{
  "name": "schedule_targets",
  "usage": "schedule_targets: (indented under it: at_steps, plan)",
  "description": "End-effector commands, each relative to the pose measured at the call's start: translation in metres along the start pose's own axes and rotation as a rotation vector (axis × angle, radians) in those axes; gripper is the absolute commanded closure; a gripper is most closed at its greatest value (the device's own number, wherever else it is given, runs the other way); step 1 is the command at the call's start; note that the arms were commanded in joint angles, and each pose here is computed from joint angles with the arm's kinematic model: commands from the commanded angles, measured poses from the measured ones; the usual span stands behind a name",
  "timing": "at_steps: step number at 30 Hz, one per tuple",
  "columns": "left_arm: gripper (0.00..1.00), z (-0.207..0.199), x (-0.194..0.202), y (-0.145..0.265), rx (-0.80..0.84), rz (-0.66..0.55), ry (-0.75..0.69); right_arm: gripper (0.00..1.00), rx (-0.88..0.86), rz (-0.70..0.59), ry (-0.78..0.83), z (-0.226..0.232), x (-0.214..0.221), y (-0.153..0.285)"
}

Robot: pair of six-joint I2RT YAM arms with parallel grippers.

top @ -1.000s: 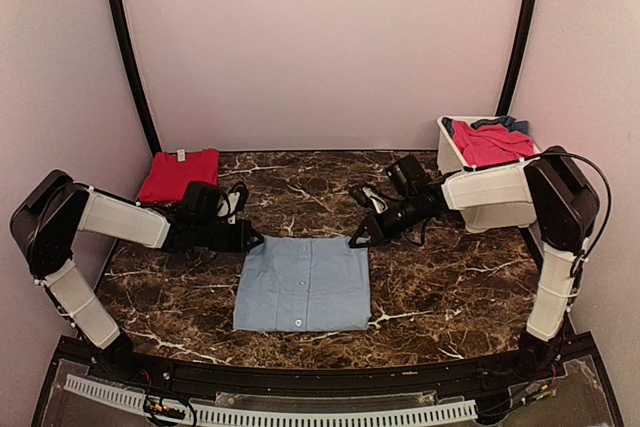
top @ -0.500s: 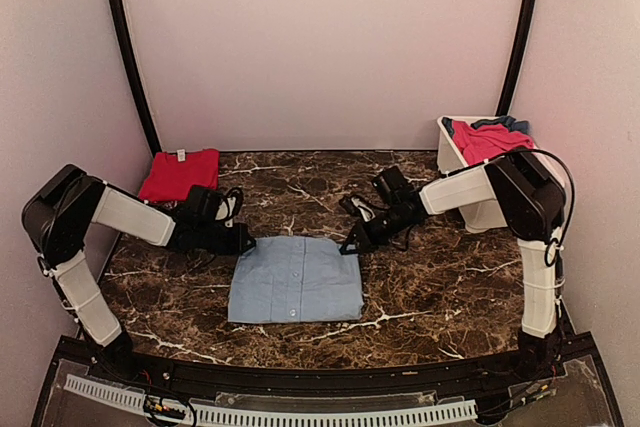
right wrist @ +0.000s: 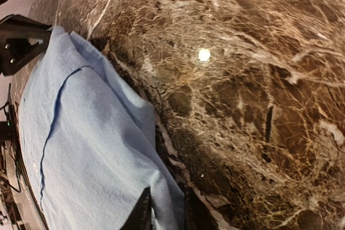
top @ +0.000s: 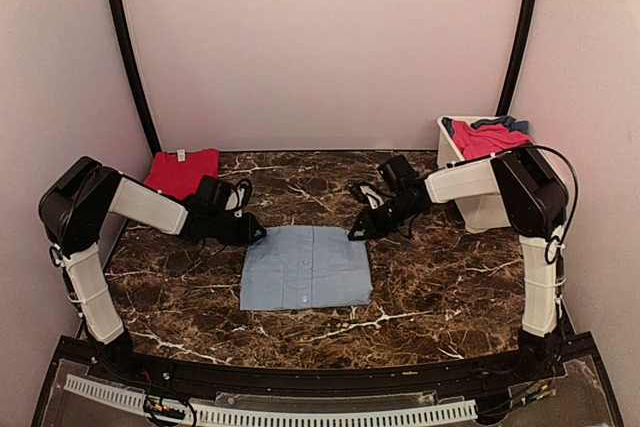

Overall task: Fold and stack the mixed laundry pile
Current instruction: Smooth out the square-folded shirt at the center of the board.

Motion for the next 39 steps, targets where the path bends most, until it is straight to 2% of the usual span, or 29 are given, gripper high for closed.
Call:
schedule_targets:
  at_steps: [1, 2, 3, 4, 5, 7, 8, 9, 10, 13, 18, 21, 25, 32, 39]
  plan:
    - [0.74, -0.002, -0.015, 0.011, -0.02, -0.001, 0.002, 0.65, -0.007, -0.051, 0.03, 0.022, -0.022, 0.026]
    - [0.7, -0.002, -0.023, 0.019, -0.04, -0.021, -0.006, 0.56, -0.01, -0.065, 0.041, 0.029, -0.028, 0.033]
    - [0.59, -0.004, -0.032, 0.03, -0.054, -0.039, -0.006, 0.49, -0.013, -0.082, 0.055, 0.036, -0.033, 0.041]
    - [0.53, -0.002, -0.038, 0.036, -0.078, -0.057, -0.004, 0.43, -0.011, -0.097, 0.066, 0.042, -0.038, 0.049]
    - [0.38, -0.003, -0.047, 0.05, -0.084, -0.085, -0.003, 0.38, -0.009, -0.11, 0.077, 0.048, -0.042, 0.056]
    - [0.21, -0.005, -0.059, 0.07, -0.1, -0.128, -0.007, 0.3, -0.013, -0.129, 0.092, 0.059, -0.047, 0.071]
    - [0.18, -0.007, -0.064, 0.078, -0.101, -0.144, -0.022, 0.26, -0.018, -0.137, 0.098, 0.065, -0.048, 0.078]
    - [0.06, -0.012, -0.071, 0.091, -0.098, -0.163, -0.032, 0.24, -0.025, -0.145, 0.103, 0.07, -0.048, 0.085]
    - [0.04, -0.015, -0.075, 0.098, -0.092, -0.17, -0.042, 0.21, -0.033, -0.15, 0.107, 0.075, -0.047, 0.092]
    - [0.01, -0.036, -0.078, 0.123, 0.004, -0.181, -0.044, 0.14, -0.075, -0.161, 0.111, 0.094, -0.037, 0.112]
    - [0.01, -0.078, -0.055, 0.139, 0.182, -0.147, -0.091, 0.1, -0.166, -0.141, 0.12, 0.127, 0.006, 0.128]
    - [0.01, -0.114, -0.031, 0.139, 0.307, -0.093, -0.122, 0.1, -0.251, -0.095, 0.09, 0.145, 0.041, 0.121]
    - [0.01, -0.137, -0.004, 0.136, 0.446, -0.061, -0.062, 0.1, -0.397, 0.006, 0.056, 0.171, 0.09, 0.091]
    - [0.01, -0.137, 0.028, 0.106, 0.483, 0.014, 0.036, 0.11, -0.483, 0.152, 0.028, 0.189, 0.136, 0.024]
    - [0.01, -0.116, 0.048, 0.07, 0.421, 0.069, 0.126, 0.11, -0.48, 0.179, -0.02, 0.16, 0.14, -0.012]
Point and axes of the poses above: each gripper's point midway between its finger pads, its own y axis back along the fingers, its own z axis along the line the jaws close on, x = y × z, the point moved 4 cm from there along y, back along the fingers, and after that the axes turned 10 degrees about -y, right-handed, at the moved point
